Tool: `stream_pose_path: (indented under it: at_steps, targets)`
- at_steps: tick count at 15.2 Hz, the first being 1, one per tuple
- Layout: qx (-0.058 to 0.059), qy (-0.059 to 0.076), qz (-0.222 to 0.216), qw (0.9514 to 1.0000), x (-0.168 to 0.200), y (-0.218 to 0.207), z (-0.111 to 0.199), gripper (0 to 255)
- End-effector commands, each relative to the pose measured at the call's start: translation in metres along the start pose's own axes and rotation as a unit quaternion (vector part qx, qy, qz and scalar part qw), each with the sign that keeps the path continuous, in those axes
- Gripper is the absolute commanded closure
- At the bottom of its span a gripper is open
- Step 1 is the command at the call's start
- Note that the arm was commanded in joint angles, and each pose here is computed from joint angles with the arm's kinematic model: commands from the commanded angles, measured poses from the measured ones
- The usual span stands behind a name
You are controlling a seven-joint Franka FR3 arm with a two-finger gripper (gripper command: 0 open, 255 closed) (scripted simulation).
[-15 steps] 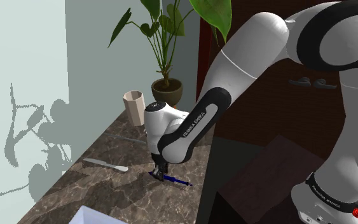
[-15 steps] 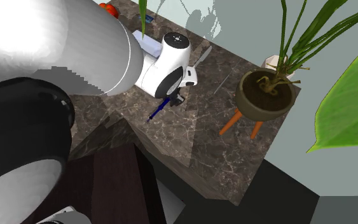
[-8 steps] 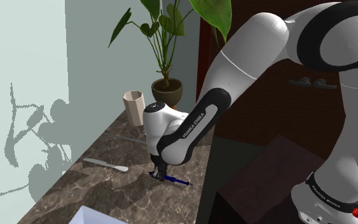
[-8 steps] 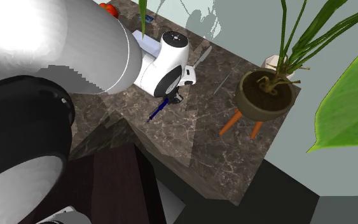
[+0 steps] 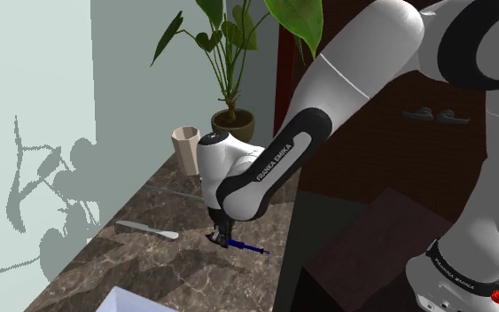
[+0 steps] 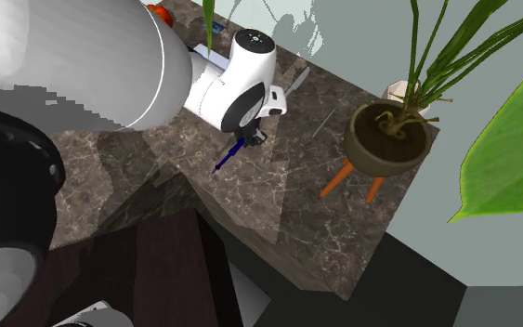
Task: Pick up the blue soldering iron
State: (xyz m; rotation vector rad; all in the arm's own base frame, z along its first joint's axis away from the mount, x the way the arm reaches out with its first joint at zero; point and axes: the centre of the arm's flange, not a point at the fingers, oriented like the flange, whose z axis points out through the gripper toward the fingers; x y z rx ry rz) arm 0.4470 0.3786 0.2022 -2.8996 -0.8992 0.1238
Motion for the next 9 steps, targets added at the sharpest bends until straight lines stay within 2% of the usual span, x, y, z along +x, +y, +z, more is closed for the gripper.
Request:
stream_pose_path:
  at_steps: [1, 7, 9]
  targets:
    - [0.0, 0.0, 0.0, 1.0, -0.001, -0.002, -0.01, 255]
    - [0.0, 0.0, 0.0, 1.0, -0.002, -0.006, -0.042, 255]
    - [0.0, 0.0, 0.0, 1.0, -0.002, -0.006, -0.042, 255]
